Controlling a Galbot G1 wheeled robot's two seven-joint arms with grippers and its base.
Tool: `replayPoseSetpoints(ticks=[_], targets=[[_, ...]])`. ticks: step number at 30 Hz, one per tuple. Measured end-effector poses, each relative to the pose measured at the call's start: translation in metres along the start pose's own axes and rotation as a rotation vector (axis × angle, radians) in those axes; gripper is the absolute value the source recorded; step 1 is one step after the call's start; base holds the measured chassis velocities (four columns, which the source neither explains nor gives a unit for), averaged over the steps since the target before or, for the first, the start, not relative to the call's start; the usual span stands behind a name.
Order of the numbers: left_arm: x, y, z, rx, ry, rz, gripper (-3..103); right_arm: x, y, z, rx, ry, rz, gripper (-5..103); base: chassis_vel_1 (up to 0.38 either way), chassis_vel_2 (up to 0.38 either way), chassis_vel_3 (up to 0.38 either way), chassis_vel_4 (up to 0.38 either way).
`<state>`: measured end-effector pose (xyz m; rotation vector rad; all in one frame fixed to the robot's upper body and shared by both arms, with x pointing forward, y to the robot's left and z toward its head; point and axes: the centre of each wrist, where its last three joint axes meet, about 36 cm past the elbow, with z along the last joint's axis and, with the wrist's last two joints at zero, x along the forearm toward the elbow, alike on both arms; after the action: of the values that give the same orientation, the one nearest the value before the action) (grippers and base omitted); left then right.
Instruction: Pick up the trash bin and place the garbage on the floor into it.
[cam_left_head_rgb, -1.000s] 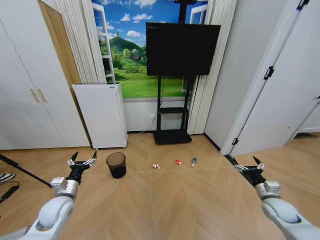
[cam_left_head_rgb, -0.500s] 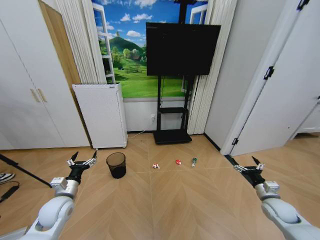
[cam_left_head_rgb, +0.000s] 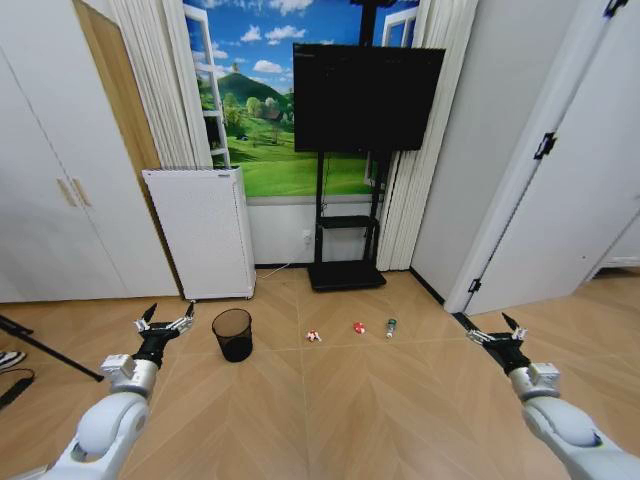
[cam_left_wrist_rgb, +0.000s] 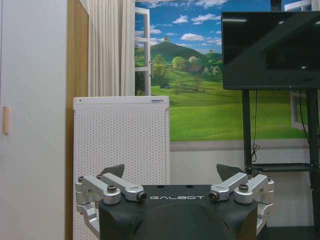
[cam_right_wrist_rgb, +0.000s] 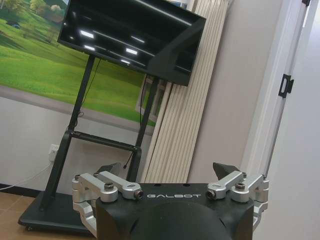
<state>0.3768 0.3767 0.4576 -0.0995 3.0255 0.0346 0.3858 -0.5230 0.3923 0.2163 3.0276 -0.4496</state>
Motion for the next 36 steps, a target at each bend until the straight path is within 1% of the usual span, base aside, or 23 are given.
replayPoseSetpoints(ticks=[12,25,29,36], targets=[[0.0016,-0.0006,0.0012,-0.001,0.004,0.002,100,0.002,0.0007,0.0015,0.001,-0.001,-0.004,100,-0.268,0.26,0.277,-0.27],[0.0026,-0.0012,0.0016,-0.001,0.008,0.002,100,0.0035,0.0005,0.0017,0.002,0.0,-0.009,100,-0.362,0.371,0.358,-0.36],[0.0032,-0.0012,0.0026,-0.004,0.027,0.002,100,0.0032,0.0009,0.0019,0.001,0.0,-0.012,100,-0.344,0.355,0.342,-0.352],[0.0013,-0.0013,0.0032,-0.003,0.035,-0.009,100,0.0024,0.0022,0.0047,0.003,0.003,-0.01,100,-0.356,0.352,0.354,-0.348]])
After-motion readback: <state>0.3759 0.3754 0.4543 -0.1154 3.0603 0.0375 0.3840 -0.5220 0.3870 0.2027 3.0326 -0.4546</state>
